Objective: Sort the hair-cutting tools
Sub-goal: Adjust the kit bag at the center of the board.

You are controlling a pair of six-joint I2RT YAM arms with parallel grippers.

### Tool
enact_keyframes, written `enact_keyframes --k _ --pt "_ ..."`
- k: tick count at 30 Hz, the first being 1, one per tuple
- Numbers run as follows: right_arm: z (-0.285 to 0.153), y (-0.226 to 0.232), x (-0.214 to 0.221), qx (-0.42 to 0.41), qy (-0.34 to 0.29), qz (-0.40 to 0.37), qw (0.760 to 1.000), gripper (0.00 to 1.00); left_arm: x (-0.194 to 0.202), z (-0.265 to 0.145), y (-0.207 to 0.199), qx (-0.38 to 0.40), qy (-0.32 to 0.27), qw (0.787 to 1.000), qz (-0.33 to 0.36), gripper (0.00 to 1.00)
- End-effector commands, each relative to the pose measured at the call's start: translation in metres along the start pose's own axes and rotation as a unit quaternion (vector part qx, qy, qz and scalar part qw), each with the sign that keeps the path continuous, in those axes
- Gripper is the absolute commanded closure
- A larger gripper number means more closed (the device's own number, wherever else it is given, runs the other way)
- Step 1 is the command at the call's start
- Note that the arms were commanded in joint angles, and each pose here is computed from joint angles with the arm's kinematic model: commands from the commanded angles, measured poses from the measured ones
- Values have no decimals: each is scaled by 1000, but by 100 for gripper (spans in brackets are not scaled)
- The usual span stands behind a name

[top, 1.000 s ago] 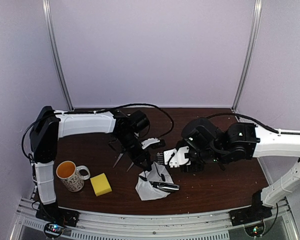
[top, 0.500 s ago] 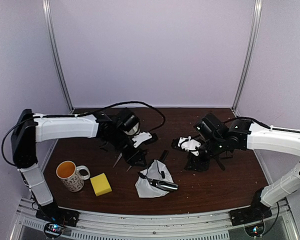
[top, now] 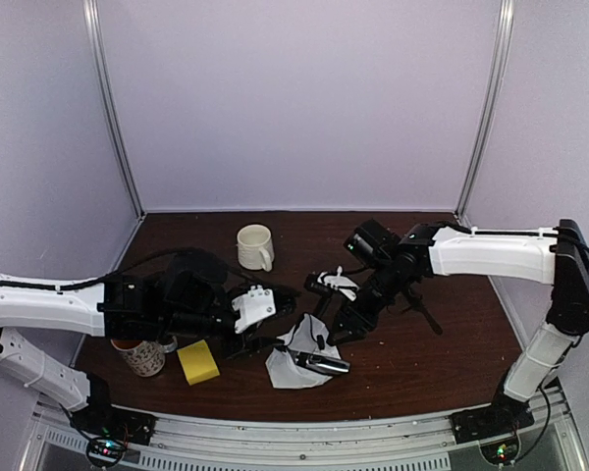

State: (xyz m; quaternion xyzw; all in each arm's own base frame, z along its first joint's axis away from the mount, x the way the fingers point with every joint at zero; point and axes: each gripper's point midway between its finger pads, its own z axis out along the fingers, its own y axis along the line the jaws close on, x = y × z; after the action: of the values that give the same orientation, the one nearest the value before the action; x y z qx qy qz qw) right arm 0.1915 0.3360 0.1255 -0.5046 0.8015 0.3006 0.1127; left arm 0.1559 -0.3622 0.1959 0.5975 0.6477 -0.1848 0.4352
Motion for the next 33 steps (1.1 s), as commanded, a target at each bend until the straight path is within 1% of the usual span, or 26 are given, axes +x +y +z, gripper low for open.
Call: enact_keyframes --k 1,4,5,6,10,11,12,17,19,22,23,24,25,26,29,31,33 --pt "17 19 -3 -76 37 42 996 48 -14 -13 12 -60 -31 997 45 44" --pt "25 18 -7 -84 47 56 994 47 -3 -5 0 -68 3 994 91 43" --pt "27 16 -8 -82 47 62 994 49 -3 -2 -4 -69 9 992 103 43" --pt "30 12 -8 -73 49 69 994 55 -2 3 -8 -67 16 991 113 42" --pt "35 -1 -6 -49 59 96 992 92 -6 22 -25 -38 39 986 156 43" --pt "34 -2 -4 -45 58 100 992 98 -7 28 -30 -24 43 985 163 43" --pt "33 -5 -3 -39 57 104 992 100 -8 34 -34 -15 49 984 170 44" --pt "14 -9 -3 -31 28 113 993 100 -7 65 -54 31 62 978 194 46" --pt "5 -12 -4 -23 13 112 993 100 -7 75 -57 37 66 977 201 47" --pt "1 -14 -4 -12 8 110 994 100 -3 83 -57 36 73 976 204 49" --pt "2 -15 -5 -10 10 111 994 98 -1 84 -57 34 73 976 202 49" --pt "2 -15 -6 -9 10 110 994 84 0 83 -57 31 73 977 198 50" --pt "3 -14 -8 -12 13 111 994 73 2 82 -56 30 75 978 194 51" --pt "6 -12 -11 -18 19 108 994 67 3 79 -55 25 76 979 188 53" --pt "19 5 -11 -34 51 89 994 54 5 65 -50 11 69 983 172 53" --pt "29 12 -9 -31 68 83 994 50 8 56 -47 5 66 984 163 53" --pt "38 10 -6 -16 82 88 993 49 10 51 -47 6 68 985 159 54"
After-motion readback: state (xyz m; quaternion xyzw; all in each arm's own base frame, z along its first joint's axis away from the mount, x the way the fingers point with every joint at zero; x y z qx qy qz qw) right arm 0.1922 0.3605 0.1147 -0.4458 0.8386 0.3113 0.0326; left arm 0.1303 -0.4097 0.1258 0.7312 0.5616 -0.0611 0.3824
